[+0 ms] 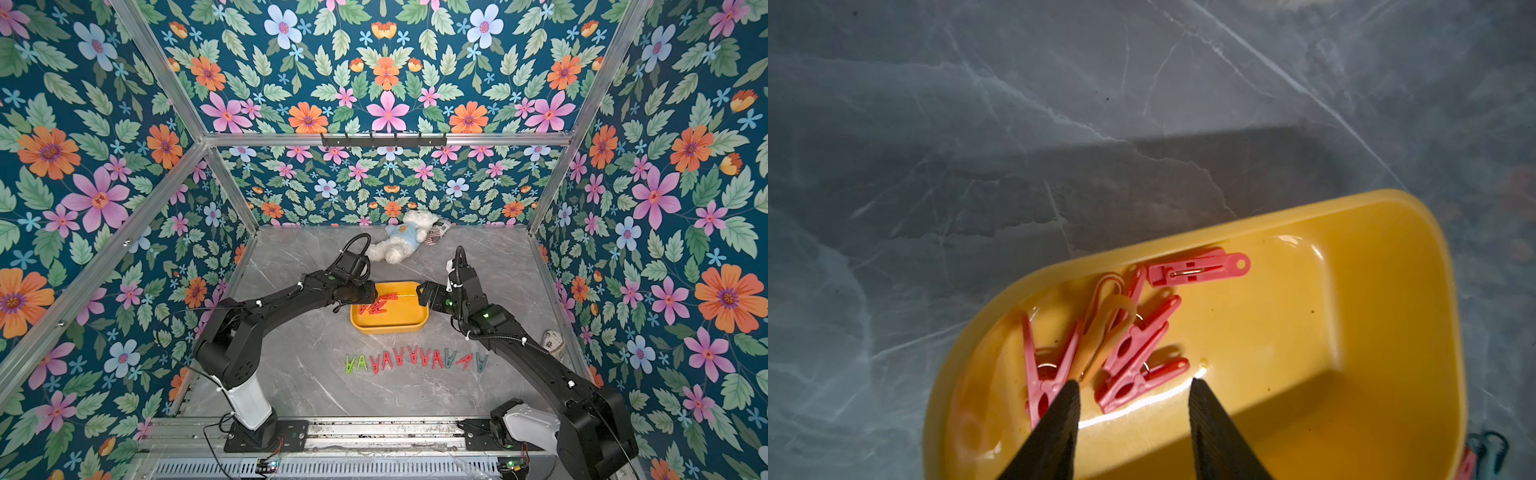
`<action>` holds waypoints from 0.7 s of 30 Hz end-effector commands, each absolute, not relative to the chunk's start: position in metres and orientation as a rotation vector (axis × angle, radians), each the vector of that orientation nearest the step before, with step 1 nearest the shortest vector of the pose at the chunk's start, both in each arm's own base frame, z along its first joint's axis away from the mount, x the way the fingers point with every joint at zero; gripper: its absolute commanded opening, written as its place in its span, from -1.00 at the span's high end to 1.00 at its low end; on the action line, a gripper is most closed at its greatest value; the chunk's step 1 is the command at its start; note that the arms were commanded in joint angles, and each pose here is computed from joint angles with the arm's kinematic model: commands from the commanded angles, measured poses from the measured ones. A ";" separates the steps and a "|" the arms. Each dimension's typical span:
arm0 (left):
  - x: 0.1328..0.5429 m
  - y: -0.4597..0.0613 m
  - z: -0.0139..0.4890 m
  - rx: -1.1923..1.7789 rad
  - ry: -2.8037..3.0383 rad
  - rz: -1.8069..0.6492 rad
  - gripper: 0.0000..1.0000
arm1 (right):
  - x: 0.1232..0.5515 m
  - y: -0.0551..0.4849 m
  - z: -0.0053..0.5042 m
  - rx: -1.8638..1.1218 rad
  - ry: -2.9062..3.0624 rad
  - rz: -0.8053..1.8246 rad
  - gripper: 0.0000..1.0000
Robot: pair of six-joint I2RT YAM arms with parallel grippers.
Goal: Take the clothespins out of the storage box
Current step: Pick up the clothespin from the storage box.
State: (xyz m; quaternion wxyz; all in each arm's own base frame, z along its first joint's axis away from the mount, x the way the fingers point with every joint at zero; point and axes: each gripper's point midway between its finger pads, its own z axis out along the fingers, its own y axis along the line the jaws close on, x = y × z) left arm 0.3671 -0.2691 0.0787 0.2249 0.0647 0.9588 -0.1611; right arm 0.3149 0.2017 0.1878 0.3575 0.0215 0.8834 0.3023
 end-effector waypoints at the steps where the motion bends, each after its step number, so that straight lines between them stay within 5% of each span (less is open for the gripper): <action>1: 0.371 -0.265 0.070 0.207 2.660 -0.380 0.08 | 0.317 0.220 0.206 -0.083 2.217 0.863 -0.99; 21: 0.377 -0.283 0.050 0.315 2.673 -0.416 0.25 | 0.321 0.229 0.189 -0.114 2.254 0.879 -0.99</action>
